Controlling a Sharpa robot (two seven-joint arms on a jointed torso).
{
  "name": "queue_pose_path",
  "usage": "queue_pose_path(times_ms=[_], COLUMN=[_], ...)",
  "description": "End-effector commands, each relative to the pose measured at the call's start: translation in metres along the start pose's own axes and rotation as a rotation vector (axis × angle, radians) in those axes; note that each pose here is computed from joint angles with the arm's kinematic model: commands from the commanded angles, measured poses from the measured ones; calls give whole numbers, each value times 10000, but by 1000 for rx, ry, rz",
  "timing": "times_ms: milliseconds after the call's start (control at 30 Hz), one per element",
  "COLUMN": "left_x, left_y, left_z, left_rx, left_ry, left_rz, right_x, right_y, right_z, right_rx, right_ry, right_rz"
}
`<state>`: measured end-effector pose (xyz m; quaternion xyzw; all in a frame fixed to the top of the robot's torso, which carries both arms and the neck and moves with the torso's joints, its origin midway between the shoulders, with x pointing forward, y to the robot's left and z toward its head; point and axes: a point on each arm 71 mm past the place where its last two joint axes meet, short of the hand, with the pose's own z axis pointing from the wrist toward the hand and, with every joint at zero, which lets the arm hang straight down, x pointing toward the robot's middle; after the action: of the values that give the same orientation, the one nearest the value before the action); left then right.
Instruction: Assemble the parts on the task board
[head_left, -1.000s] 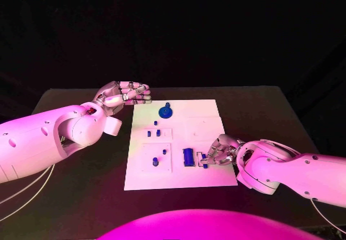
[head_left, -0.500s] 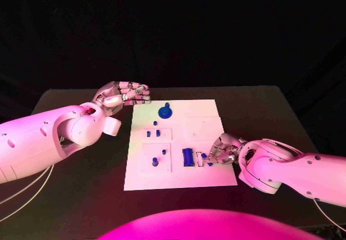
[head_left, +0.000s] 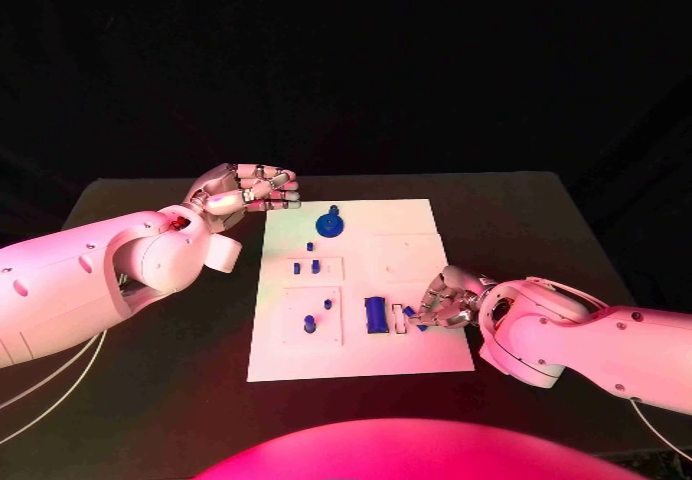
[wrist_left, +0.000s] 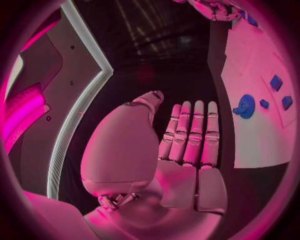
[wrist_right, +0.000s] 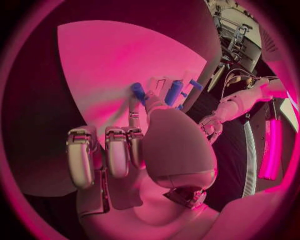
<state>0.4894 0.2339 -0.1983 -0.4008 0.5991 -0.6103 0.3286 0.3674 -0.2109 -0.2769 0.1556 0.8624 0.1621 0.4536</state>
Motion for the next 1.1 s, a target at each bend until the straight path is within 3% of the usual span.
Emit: queue_pose_path(times_ms=[33,267,467,1100], left_x=[22,23,24,25], left_y=[-3,-2,-1,0], left_z=[3,4,4,2], left_rx=[3,2,2,-1], left_ry=[19,20,21,23], left_rz=[-10,-10,-11,-11], right_x=[11,-21,-26,53], right_y=[-9,81,122,123], right_z=[3,-11,-20,4], right_rx=[-18,-88,-114,-102], right_ry=[-17,-96,-129,-85], right_rz=[-113,-259,-323,-392])
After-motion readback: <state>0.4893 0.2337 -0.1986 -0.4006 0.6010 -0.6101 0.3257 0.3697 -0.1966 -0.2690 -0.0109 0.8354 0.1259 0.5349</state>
